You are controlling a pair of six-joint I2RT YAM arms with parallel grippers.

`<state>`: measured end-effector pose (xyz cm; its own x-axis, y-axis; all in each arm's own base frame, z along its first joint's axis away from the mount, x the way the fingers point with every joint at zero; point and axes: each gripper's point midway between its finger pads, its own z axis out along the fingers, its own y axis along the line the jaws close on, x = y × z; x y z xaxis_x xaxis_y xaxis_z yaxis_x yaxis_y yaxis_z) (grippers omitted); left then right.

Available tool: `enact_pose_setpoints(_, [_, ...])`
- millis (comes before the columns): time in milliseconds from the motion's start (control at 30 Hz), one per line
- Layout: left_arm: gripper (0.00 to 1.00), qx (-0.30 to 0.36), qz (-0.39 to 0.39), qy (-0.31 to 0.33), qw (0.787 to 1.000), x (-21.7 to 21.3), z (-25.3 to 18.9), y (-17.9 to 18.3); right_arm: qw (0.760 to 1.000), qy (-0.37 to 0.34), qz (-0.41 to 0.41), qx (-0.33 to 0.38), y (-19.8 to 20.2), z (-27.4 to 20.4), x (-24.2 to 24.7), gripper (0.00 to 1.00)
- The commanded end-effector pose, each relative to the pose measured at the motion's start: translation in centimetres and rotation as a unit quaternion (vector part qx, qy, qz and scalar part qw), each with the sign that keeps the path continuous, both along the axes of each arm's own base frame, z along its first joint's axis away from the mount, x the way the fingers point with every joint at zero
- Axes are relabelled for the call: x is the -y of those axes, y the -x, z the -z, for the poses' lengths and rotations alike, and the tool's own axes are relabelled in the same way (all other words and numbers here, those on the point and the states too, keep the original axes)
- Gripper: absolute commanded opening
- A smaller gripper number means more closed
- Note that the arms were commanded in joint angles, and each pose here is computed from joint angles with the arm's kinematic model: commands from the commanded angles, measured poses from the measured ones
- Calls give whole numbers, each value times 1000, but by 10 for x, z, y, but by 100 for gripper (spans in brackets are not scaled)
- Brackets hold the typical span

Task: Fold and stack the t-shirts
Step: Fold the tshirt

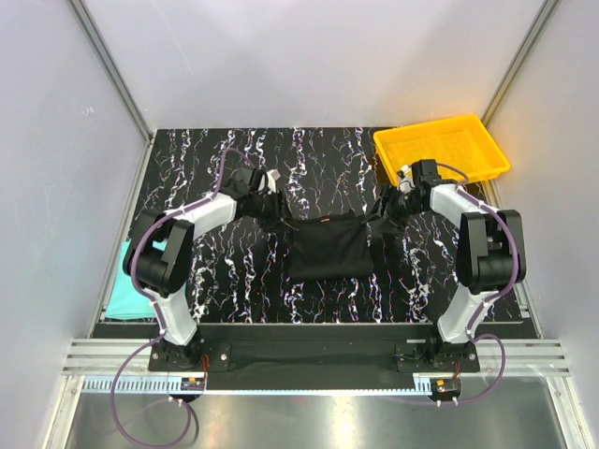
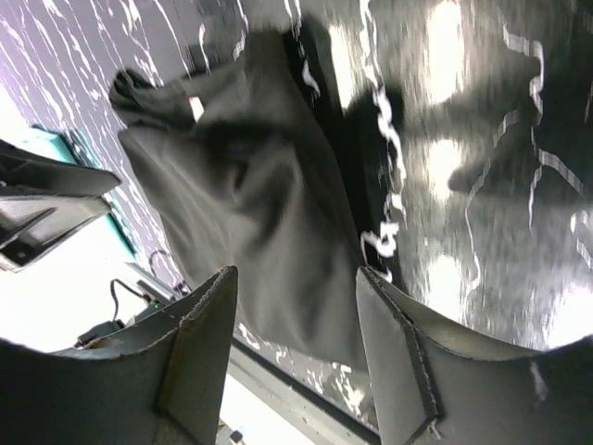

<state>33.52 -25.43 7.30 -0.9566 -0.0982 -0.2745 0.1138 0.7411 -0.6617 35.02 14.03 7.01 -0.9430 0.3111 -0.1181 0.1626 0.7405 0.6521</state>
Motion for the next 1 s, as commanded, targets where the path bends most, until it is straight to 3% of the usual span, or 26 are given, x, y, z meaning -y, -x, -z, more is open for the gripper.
enact_pose_setpoints(0, [42, 5, -17, -32, 999, -5, 7, -18, 999, -10, -14, 27, -19, -8, -6, 60])
enact_pose_setpoints(367, [45, 4, -6, -44, 999, 1, 17, -42, 999, -6, -42, 30, -41, 6, -19, 59])
enact_pose_setpoints(667, [30, -5, -3, -34, 999, 2, 21, -47, 998, -25, -58, 28, -44, 5, -34, 47])
enact_pose_setpoints(733, [27, -5, -3, -31, 999, 2, 20, -49, 997, -25, -61, 26, -41, 5, -36, 40])
enact_pose_setpoints(767, [21, -4, -3, -31, 1000, 2, 19, -49, 998, -25, -60, 27, -41, 5, -35, 31])
enact_pose_setpoints(900, [0, -1, -8, -28, 1000, -3, 14, -51, 997, -30, -60, 32, -41, -3, -37, 11])
enact_pose_setpoints(967, [0, 4, -9, -24, 1000, -4, 8, -49, 997, -32, -59, 43, -40, -13, -38, 4])
